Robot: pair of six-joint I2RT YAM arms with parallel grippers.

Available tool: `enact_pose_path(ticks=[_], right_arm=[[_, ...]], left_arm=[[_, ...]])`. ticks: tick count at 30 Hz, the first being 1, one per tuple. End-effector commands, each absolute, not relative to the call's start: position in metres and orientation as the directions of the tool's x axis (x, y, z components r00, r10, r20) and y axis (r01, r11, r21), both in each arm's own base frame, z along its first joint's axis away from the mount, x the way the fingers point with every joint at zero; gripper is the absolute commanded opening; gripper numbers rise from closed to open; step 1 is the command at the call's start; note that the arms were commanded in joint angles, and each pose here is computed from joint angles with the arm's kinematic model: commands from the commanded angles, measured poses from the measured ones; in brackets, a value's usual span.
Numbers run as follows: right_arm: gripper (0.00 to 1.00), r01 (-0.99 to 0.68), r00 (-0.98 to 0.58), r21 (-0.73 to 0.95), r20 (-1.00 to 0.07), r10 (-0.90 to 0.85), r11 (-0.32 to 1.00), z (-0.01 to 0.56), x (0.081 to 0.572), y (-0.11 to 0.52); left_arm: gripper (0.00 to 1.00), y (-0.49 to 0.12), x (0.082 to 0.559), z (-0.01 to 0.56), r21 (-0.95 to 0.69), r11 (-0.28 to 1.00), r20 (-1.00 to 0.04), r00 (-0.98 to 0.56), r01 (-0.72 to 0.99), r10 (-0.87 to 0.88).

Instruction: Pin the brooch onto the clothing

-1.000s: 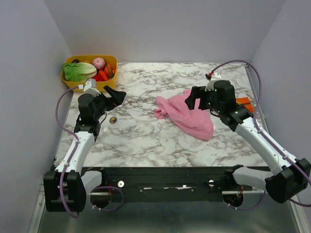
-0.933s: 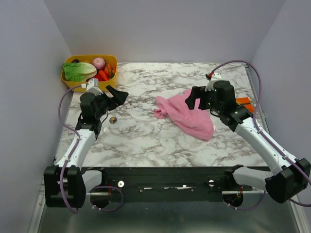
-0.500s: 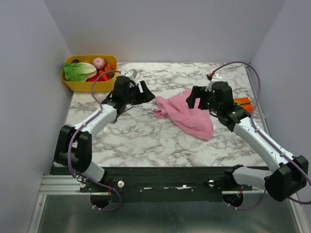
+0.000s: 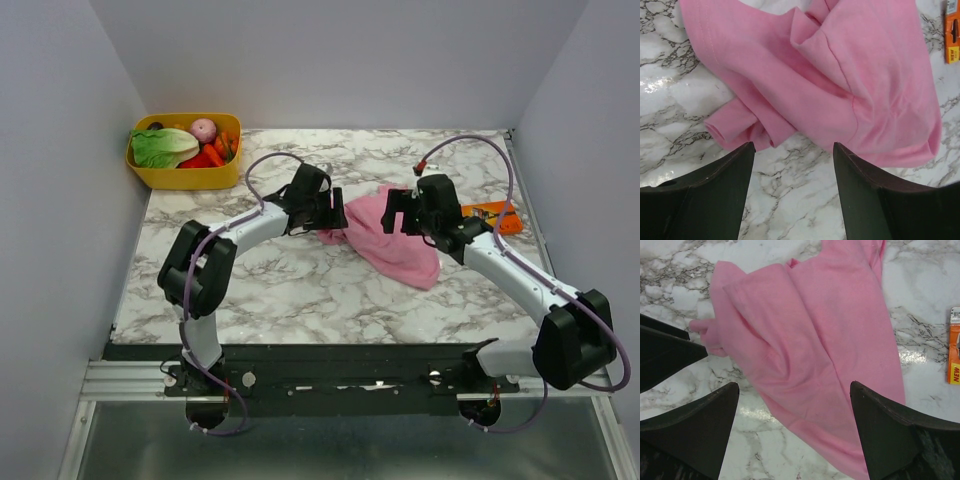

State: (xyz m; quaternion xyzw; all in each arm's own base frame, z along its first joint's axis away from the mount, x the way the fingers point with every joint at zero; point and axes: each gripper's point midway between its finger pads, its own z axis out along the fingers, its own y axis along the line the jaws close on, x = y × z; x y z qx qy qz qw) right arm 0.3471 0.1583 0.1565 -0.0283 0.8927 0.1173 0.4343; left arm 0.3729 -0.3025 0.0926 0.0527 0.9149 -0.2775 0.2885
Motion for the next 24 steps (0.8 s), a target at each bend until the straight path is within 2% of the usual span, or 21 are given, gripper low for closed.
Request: enact_pose_path(ticks=[1, 6, 9, 10, 12, 13, 24], right_arm=[[1.00, -0.116, -0.620, 0.177, -0.781, 0.068, 0.977, 0.148, 0.351, 0.153], [1.00, -0.118, -0.634, 0.179, -0.771, 0.064, 0.977, 0.140, 0.350, 0.153], [1.00, -0.116, -0.642, 0.178, -0.764, 0.063, 0.977, 0.136, 0.349, 0.153], [1.00, -0.116, -0.644, 0.177, -0.762, 0.062, 0.977, 0.135, 0.349, 0.152], [1.00, -0.120, -0.644, 0.177, -0.763, 0.059, 0.977, 0.135, 0.349, 0.152], [1.00, -0.120, -0.642, 0.174, -0.765, 0.057, 0.977, 0.136, 0.349, 0.151], [1.00, -0.131, -0.627, 0.163, -0.778, 0.045, 0.978, 0.142, 0.349, 0.149]], left_arm=[[0.72, -0.307, 0.387, 0.086, -0.430, 0.869, -0.575, -0.817, 0.246, -0.053], [0.67, -0.320, 0.399, 0.088, -0.413, 0.873, -0.591, -0.805, 0.261, -0.038], [0.52, -0.326, 0.403, 0.077, -0.397, 0.881, -0.574, -0.819, 0.258, -0.018], [0.37, -0.328, 0.402, 0.073, -0.396, 0.881, -0.567, -0.823, 0.260, -0.012], [0.21, -0.329, 0.405, 0.077, -0.389, 0.883, -0.584, -0.812, 0.263, -0.015], [0.00, -0.330, 0.407, 0.082, -0.388, 0.881, -0.595, -0.804, 0.269, -0.017], [0.00, -0.321, 0.409, 0.155, -0.377, 0.865, -0.708, -0.705, 0.331, -0.039]])
